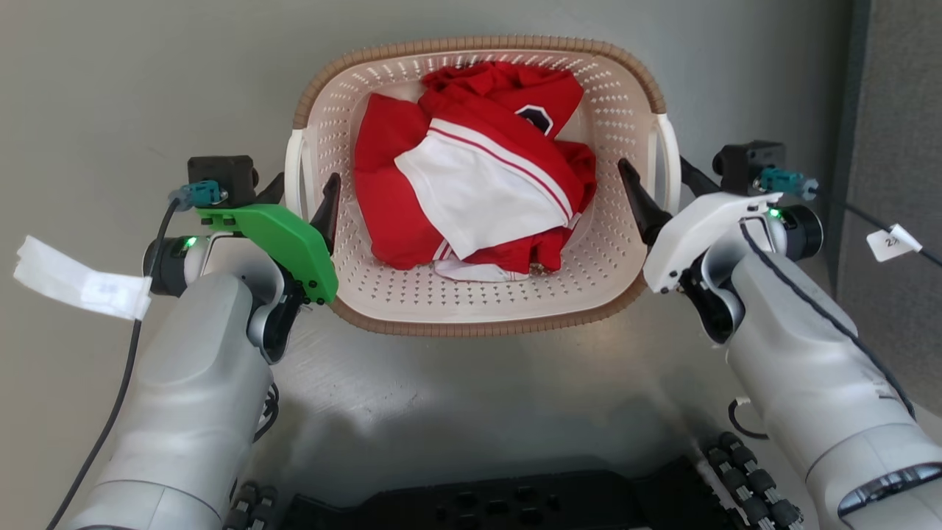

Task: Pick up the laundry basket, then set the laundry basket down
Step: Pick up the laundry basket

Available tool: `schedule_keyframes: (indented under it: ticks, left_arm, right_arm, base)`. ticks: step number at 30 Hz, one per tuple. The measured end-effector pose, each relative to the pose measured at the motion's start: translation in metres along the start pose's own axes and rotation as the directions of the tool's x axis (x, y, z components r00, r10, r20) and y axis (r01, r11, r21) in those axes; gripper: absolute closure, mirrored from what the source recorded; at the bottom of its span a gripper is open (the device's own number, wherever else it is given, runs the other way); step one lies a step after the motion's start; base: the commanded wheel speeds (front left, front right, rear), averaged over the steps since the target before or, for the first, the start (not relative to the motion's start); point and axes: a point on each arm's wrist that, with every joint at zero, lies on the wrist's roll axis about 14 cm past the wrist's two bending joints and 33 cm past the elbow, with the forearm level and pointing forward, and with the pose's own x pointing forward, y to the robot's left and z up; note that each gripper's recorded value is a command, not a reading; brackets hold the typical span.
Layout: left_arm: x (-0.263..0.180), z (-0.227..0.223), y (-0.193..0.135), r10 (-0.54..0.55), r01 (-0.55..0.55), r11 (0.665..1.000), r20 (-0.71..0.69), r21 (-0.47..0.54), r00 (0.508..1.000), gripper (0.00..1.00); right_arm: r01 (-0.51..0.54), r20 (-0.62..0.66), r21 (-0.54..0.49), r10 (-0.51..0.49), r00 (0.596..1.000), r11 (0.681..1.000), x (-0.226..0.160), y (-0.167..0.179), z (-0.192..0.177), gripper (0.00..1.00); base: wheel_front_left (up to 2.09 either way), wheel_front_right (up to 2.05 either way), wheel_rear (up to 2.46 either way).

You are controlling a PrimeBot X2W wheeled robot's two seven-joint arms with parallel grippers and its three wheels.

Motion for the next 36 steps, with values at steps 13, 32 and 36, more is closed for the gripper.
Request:
schedule_keyframes:
  ticks: [13,32,36]
  left_arm:
    - [0.009,-0.015,0.004,-0.007,0.006,1.0,-0.053,-0.014,0.999,0.51]
    - [-0.004,-0.009,-0.013,-0.04,0.039,0.999,-0.052,-0.017,0.998,1.0]
    - [-0.009,-0.006,-0.014,-0.033,0.033,0.999,-0.044,-0.019,0.998,1.0]
  right_arm:
    - [-0.002,-0.065,0.042,0.005,0.998,0.999,0.019,-0.001,-0.013,0.15]
    - [-0.001,-0.047,0.047,0.003,0.999,0.999,0.01,0.004,-0.002,1.0]
    - [-0.004,-0.037,0.049,0.005,0.999,0.999,0.005,0.007,0.002,1.0]
  base:
    - [0.0,0.0,0.0]
    - [0.0,0.0,0.0]
    - [0.0,0.0,0.0]
